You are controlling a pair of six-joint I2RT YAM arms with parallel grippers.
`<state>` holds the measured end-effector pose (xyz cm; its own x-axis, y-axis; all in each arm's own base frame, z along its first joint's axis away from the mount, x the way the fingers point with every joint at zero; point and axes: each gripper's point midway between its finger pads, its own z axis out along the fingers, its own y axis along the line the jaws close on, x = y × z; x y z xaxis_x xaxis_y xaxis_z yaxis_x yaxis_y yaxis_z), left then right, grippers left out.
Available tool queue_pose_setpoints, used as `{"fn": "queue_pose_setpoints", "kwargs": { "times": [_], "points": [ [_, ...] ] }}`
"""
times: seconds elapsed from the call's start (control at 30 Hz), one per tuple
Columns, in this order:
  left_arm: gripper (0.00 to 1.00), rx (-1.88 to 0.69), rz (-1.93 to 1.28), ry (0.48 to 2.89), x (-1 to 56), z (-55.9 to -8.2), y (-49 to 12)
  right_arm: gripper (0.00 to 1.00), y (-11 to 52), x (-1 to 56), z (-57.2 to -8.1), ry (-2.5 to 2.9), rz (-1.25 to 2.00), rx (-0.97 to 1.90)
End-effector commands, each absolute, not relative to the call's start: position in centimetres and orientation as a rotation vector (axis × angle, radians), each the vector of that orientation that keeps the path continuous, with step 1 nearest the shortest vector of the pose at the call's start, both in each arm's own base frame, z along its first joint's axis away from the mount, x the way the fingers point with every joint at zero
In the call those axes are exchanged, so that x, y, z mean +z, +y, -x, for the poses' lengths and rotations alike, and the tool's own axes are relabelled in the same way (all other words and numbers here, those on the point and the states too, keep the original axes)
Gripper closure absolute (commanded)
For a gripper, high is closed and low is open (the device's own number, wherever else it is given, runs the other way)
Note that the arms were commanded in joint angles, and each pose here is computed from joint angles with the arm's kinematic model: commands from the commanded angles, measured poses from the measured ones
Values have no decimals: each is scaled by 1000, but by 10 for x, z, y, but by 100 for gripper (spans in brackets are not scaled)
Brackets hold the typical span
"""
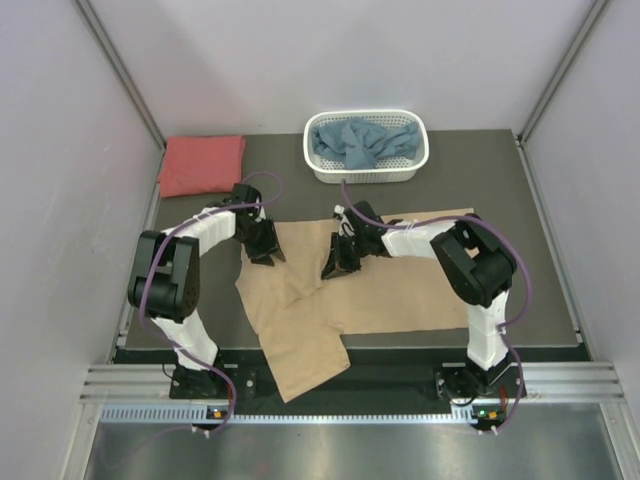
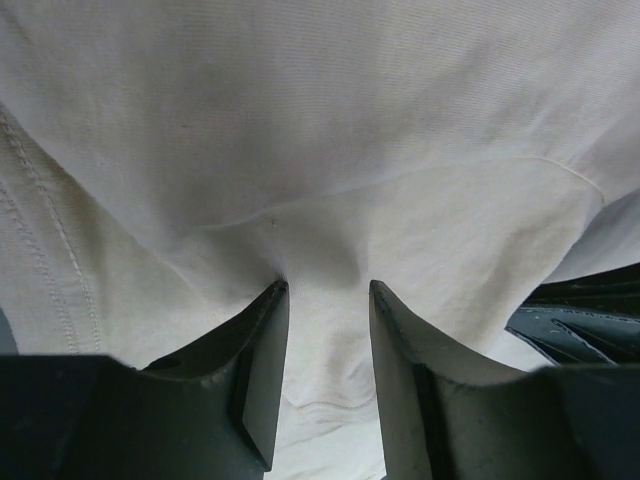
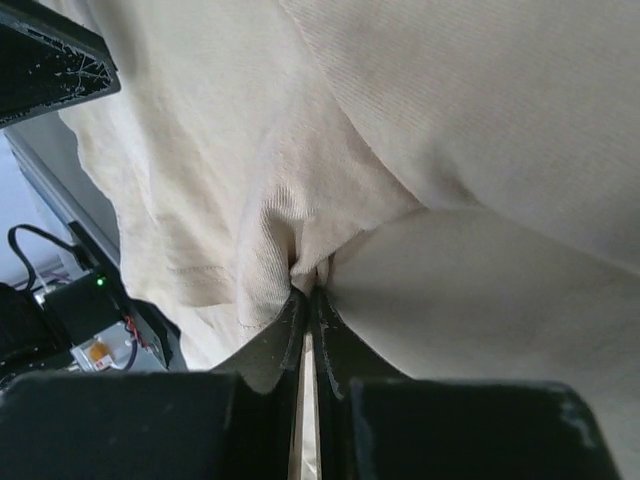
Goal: Fold and stack the t-shirts
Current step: Fold the tshirt
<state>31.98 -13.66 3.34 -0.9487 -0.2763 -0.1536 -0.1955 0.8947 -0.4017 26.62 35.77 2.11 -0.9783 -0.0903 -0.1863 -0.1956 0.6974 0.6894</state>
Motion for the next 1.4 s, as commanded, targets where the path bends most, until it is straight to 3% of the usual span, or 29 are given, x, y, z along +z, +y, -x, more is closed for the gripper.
{"fn": "queue_pose_setpoints", "kwargs": {
  "times": [0.0, 0.13, 0.53, 0.6, 0.63, 0.7, 0.73, 0.83, 1.07, 1.2, 1.37],
  "points": [
    [57, -590, 374, 2834, 30, -326, -136, 100, 356, 47, -266, 2735, 306, 1082],
    [57, -574, 376, 2846, 26, -325, -133, 100, 351, 65, -260, 2792, 345, 1040],
    [57, -548, 361, 2877, 20, -322, -128, 99, 329, 45, -242, 2917, 394, 917],
    [55, -535, 341, 2863, 26, -325, -126, 93, 330, 44, -242, 2913, 421, 927],
    [52, -531, 335, 2858, 31, -325, -125, 82, 328, 45, -244, 2910, 424, 913],
    [50, -514, 322, 2830, 52, -327, -122, 74, 317, 53, -252, 2879, 444, 850],
    [49, -484, 318, 2811, 61, -328, -119, 65, 312, 58, -256, 2861, 441, 821],
    [46, -382, 325, 2716, 98, -330, -103, 53, 283, 74, -271, 2802, 435, 691],
    [46, -382, 392, 2541, 116, -372, -89, 52, 166, 101, -344, 2683, -1, 521],
    [56, -509, 416, 2532, 105, -417, -106, 51, 107, 113, -378, 2611, -185, 424],
    [66, -460, 598, 2657, 55, -432, -105, 50, 55, 108, -413, 2595, -334, 253]
  ]
}}
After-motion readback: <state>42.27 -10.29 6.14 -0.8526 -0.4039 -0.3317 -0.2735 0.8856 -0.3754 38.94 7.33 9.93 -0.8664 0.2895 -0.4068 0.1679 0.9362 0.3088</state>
